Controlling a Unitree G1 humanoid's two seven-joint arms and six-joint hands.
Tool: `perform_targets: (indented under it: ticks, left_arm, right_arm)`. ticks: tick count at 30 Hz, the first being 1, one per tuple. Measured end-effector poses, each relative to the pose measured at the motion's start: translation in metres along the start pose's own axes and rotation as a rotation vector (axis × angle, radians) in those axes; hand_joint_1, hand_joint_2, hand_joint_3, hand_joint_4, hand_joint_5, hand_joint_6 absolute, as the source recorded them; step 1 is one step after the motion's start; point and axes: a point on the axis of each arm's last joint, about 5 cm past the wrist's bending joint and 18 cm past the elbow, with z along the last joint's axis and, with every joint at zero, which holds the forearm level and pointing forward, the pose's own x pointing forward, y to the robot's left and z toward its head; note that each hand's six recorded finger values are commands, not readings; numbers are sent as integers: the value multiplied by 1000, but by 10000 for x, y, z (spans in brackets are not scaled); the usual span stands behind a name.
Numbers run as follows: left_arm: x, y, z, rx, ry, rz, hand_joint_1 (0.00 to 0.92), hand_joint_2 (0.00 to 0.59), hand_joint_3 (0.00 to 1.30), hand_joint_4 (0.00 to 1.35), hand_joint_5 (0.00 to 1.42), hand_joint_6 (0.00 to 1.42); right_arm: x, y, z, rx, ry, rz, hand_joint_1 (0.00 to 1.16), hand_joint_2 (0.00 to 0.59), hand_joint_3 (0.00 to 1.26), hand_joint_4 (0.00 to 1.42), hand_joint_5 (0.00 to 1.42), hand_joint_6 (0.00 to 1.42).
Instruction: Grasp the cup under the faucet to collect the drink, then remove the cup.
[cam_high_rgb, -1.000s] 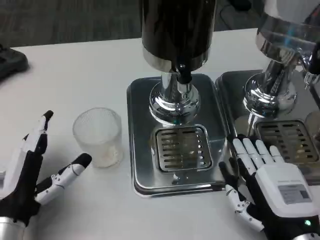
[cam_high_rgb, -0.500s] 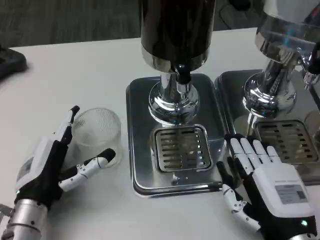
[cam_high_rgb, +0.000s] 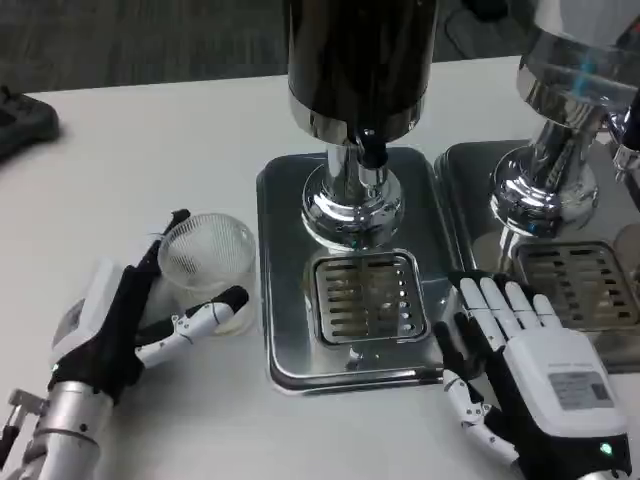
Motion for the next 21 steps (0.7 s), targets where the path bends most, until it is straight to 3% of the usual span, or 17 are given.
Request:
perform_targets:
  ticks: [5, 17, 21]
  left_arm:
    - [16, 0, 7, 10, -8, 28, 418, 115, 372, 403, 605, 698]
    - [-60, -34, -26, 3, -43, 102, 471, 147, 475, 534, 787, 908]
    - [-84, -44, -41, -4, -51, 133, 471, 150, 482, 541, 801, 912]
  right_arm:
    - [-3, 5, 7, 1, 4, -1, 0, 498, 0, 0, 0, 0]
    - [-1, 4, 8, 2, 4, -1, 0, 493, 0, 0, 0, 0]
    - [1, 4, 9, 2, 3, -2, 0, 493, 0, 0, 0, 0]
